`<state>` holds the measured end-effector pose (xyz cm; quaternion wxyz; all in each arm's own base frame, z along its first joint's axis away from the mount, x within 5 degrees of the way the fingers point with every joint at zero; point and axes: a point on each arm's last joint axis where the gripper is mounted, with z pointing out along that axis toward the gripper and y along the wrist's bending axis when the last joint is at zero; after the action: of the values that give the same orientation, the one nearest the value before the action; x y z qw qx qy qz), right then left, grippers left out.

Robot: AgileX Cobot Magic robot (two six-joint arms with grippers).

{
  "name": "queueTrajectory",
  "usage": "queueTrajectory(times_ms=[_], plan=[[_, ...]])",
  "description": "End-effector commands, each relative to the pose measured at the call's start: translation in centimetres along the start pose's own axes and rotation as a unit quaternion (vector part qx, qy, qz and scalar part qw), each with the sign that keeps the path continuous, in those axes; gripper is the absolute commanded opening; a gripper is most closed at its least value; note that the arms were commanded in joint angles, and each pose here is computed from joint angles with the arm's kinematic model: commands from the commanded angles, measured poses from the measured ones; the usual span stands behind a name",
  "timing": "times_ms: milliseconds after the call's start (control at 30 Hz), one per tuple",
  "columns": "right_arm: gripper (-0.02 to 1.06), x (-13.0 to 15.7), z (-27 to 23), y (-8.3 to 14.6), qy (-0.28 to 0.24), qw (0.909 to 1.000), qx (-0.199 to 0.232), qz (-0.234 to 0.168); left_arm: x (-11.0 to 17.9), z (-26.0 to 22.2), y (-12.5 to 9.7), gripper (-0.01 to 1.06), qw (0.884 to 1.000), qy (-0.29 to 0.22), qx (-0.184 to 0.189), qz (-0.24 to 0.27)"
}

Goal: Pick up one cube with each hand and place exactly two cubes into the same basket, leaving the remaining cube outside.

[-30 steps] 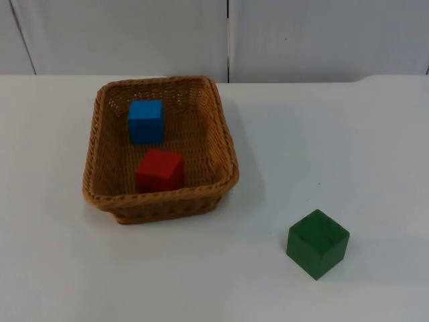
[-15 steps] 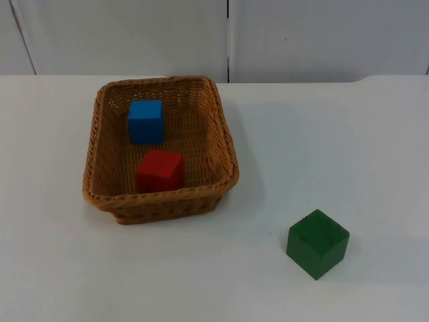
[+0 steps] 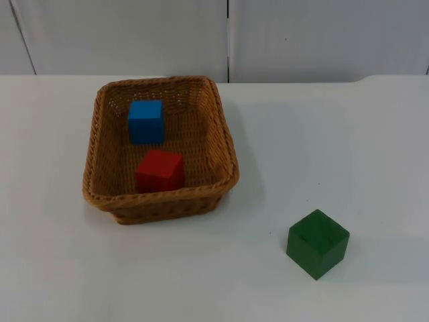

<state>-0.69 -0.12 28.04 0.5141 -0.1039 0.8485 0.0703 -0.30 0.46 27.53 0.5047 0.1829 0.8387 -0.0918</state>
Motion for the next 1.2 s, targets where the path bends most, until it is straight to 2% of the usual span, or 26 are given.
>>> queueTrajectory(times_ms=[0, 300, 1167], plan=[[1.05, 0.06, 0.00, 0.05, -0.002, 0.9998, 0.015, 0.010, 0.11, 0.05, 0.00, 1.05, 1.000, 0.000, -0.002, -0.001], [1.05, 0.05, 0.02, 0.12, -0.003, 0.9976, 0.061, 0.033, 0.11, 0.05, 0.00, 1.05, 1.000, 0.000, -0.002, -0.001], [1.05, 0.05, 0.02, 0.12, -0.003, 0.9976, 0.061, 0.033, 0.11, 0.05, 0.00, 1.05, 1.000, 0.000, -0.002, -0.001]])
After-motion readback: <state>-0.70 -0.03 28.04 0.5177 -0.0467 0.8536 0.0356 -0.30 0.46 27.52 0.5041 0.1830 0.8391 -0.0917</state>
